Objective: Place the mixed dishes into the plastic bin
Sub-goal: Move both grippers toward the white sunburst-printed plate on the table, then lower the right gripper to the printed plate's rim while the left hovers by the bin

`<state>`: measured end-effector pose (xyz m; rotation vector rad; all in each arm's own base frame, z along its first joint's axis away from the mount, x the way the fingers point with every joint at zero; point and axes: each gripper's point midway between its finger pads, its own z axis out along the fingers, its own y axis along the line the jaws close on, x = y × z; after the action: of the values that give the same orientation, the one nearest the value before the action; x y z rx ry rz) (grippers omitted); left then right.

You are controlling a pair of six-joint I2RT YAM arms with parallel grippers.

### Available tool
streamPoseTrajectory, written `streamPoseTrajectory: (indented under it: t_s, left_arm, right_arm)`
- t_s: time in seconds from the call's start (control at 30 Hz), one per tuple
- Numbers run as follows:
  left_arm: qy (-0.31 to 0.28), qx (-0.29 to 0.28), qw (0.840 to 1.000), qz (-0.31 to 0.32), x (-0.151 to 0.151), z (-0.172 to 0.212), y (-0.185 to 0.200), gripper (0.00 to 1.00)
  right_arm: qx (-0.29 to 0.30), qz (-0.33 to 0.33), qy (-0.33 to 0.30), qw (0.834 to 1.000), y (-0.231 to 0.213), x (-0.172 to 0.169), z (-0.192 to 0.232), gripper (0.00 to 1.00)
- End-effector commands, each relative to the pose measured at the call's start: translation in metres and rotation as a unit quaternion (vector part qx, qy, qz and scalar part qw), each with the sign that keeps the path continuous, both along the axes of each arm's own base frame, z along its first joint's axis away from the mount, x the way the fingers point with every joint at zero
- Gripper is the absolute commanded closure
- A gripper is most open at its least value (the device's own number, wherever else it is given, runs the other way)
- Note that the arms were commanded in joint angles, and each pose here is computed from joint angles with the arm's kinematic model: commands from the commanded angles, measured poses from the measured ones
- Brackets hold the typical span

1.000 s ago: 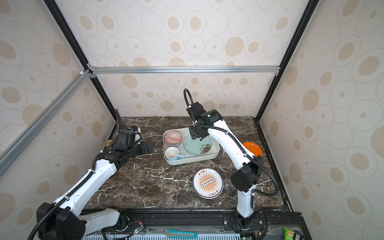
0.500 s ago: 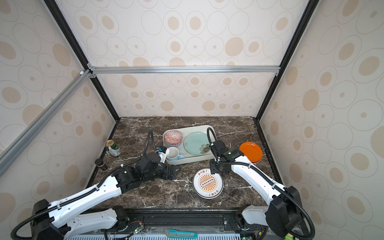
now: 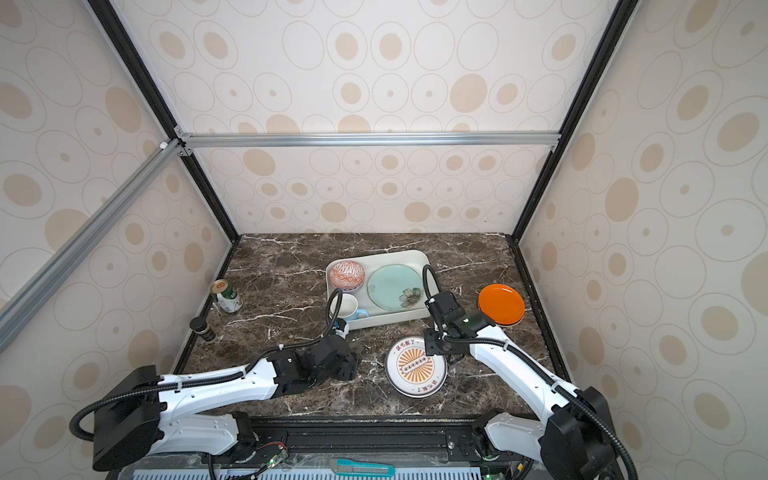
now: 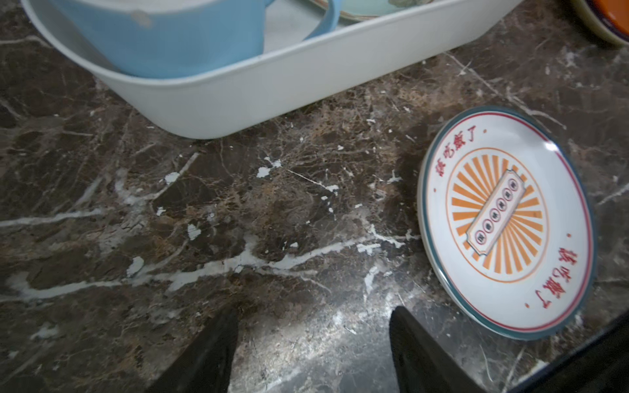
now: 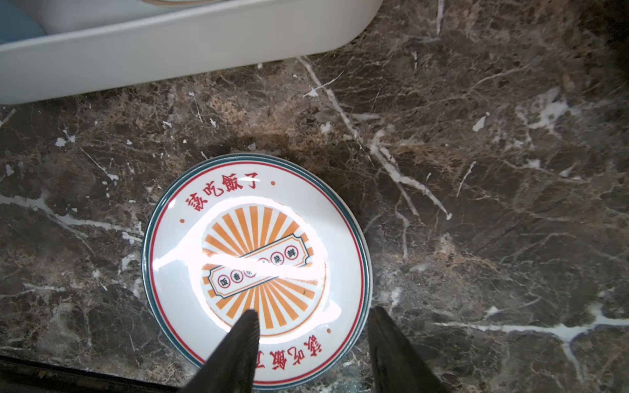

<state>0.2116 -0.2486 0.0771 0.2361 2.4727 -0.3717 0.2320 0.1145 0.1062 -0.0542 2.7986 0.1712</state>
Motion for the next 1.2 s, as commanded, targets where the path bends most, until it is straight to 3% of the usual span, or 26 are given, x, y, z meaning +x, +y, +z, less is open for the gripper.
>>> streamPoseTrajectory:
  t_s: [0.0,0.17,0.5,1.17]
  left_arm:
    - [-0.038,0.005,0.999,0.034,0.027,0.011,0.001,0.32]
    - [-0.038,-0.009,0.997,0.061,0.049,0.006,0.012,0.38]
    - [-0.037,-0.001,0.997,0.071,0.073,0.002,0.025,0.38]
    - [-0.024,0.017,0.998,0.056,0.118,-0.013,0.015,0.40]
  right_arm:
    - [0.004,-0.006,-0.004,1.000,-0.003,0.001,0.000,0.46]
    - [0.007,-0.010,-0.001,1.000,-0.008,0.001,-0.002,0.46]
    - [0.019,-0.020,0.017,0.999,-0.011,-0.005,-0.020,0.46]
    - [0.018,-0.057,0.064,0.996,-0.025,-0.025,-0.058,0.41]
